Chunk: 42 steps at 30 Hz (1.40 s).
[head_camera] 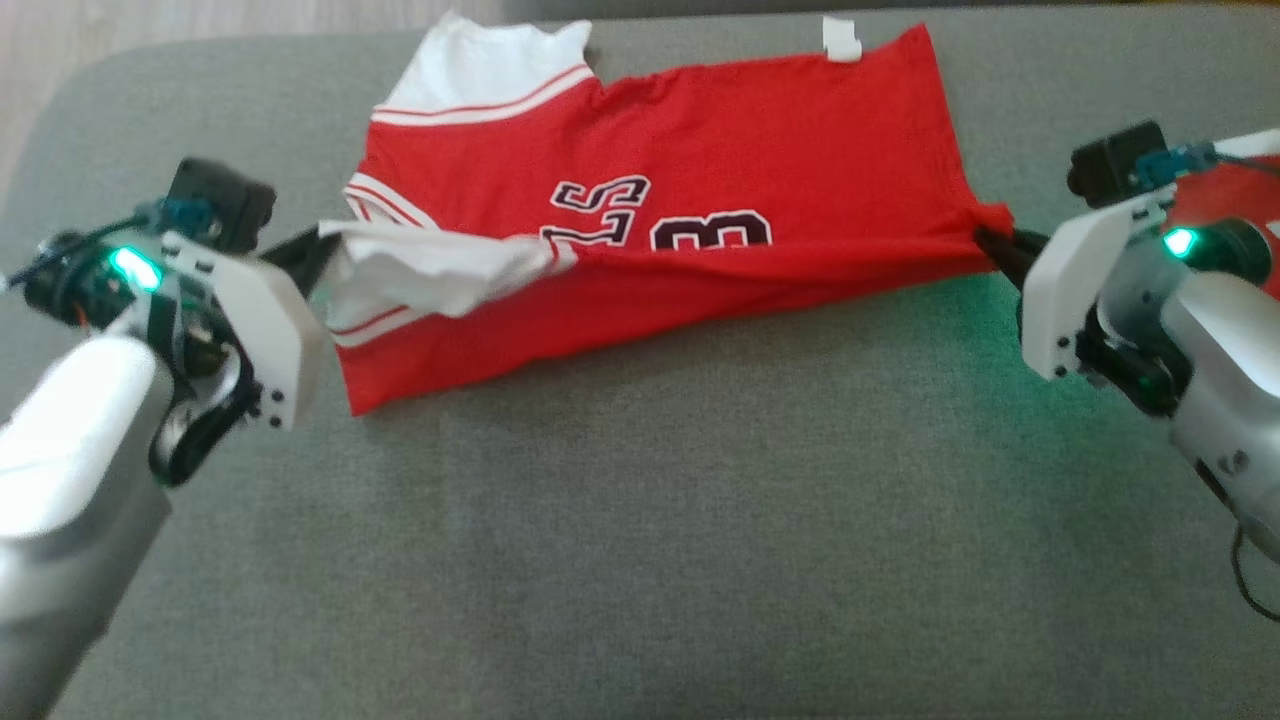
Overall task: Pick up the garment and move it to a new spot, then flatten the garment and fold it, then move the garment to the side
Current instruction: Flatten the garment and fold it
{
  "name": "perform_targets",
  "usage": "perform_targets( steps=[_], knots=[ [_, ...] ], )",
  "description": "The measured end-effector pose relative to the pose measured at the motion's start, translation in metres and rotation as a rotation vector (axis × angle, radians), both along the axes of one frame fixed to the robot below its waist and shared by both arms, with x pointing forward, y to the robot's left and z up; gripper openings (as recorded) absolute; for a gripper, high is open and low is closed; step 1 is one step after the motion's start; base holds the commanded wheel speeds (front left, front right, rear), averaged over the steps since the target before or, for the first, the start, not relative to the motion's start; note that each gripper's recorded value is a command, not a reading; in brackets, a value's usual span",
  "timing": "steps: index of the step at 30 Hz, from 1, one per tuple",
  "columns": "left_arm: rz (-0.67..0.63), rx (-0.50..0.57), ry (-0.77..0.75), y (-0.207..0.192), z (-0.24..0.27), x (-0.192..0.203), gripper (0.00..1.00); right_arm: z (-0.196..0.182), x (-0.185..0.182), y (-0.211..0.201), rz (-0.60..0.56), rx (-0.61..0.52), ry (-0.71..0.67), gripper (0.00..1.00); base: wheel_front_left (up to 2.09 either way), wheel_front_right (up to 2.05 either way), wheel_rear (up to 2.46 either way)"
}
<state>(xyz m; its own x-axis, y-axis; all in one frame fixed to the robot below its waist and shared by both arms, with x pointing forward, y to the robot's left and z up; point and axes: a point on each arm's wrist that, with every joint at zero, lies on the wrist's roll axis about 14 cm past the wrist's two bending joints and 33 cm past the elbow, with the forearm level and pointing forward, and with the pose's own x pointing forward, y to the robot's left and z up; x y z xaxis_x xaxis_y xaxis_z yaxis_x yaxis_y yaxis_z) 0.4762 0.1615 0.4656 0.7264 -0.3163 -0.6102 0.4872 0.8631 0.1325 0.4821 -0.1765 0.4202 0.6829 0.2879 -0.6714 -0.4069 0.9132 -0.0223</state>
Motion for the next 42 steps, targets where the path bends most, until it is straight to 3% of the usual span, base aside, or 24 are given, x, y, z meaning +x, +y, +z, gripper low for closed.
perform_targets(
  steps=[7, 16, 17, 18, 19, 24, 28, 29, 31, 35, 37, 39, 42],
  knots=[
    [-0.034, 0.115, -0.018, 0.003, -0.014, 0.031, 0.0, -0.011, 0.013, 0.008, 0.005, -0.003, 0.011, 0.0, 0.0, 0.0, 0.0],
    [-0.044, 0.158, -0.086, -0.001, -0.016, 0.071, 0.0, -0.018, 0.033, 0.015, 0.015, -0.014, -0.005, 0.0, 0.0, 0.0, 0.0],
    [-0.049, 0.159, -0.095, -0.003, -0.017, 0.073, 0.58, -0.018, 0.036, 0.014, 0.012, -0.018, -0.016, 0.0, 0.0, 0.0, 0.0],
    [-0.051, 0.159, -0.111, -0.005, -0.017, 0.076, 1.0, -0.017, 0.04, 0.012, 0.013, -0.026, -0.04, 0.69, 0.0, 0.0, 0.0],
    [-0.046, 0.157, -0.132, -0.006, -0.016, 0.08, 1.0, -0.013, 0.045, 0.009, 0.01, -0.03, -0.071, 1.0, 0.0, 0.0, 0.0],
    [0.066, 0.069, -0.331, -0.008, 0.016, 0.103, 1.0, 0.03, 0.078, 0.012, -0.071, 0.102, -0.294, 1.0, 0.0, 0.0, 0.0],
    [0.151, -0.088, -0.546, -0.009, 0.065, 0.112, 1.0, 0.076, 0.093, 0.016, -0.13, 0.228, -0.484, 1.0, 0.0, 0.0, 0.0],
    [0.151, -0.088, -0.546, -0.009, 0.065, 0.112, 1.0, 0.076, 0.093, 0.016, -0.13, 0.228, -0.484, 1.0, 0.0, 0.0, 0.0],
    [0.194, -0.186, -0.63, -0.012, 0.09, 0.11, 1.0, 0.095, 0.095, 0.016, -0.161, 0.274, -0.531, 1.0, 0.0, 0.0, 0.0],
    [0.25, -0.307, -0.711, -0.015, 0.117, 0.096, 1.0, 0.171, 0.1, 0.007, -0.227, 0.423, -0.733, 1.0, 0.0, 0.0, 0.0],
    [0.267, -0.341, -0.719, -0.017, 0.117, 0.081, 1.0, 0.191, 0.09, 0.001, -0.247, 0.457, -0.82, 1.0, 0.0, 0.0, 0.0],
    [0.293, -0.372, -0.734, -0.017, 0.115, 0.062, 1.0, 0.179, 0.069, -0.003, -0.285, 0.47, -0.839, 1.0, 0.0, 0.0, 0.0],
    [0.333, -0.409, -0.724, -0.018, 0.101, 0.029, 1.0, 0.124, 0.025, 0.003, -0.356, 0.467, -0.763, 1.0, 0.0, 0.0, 0.0]
  ],
)
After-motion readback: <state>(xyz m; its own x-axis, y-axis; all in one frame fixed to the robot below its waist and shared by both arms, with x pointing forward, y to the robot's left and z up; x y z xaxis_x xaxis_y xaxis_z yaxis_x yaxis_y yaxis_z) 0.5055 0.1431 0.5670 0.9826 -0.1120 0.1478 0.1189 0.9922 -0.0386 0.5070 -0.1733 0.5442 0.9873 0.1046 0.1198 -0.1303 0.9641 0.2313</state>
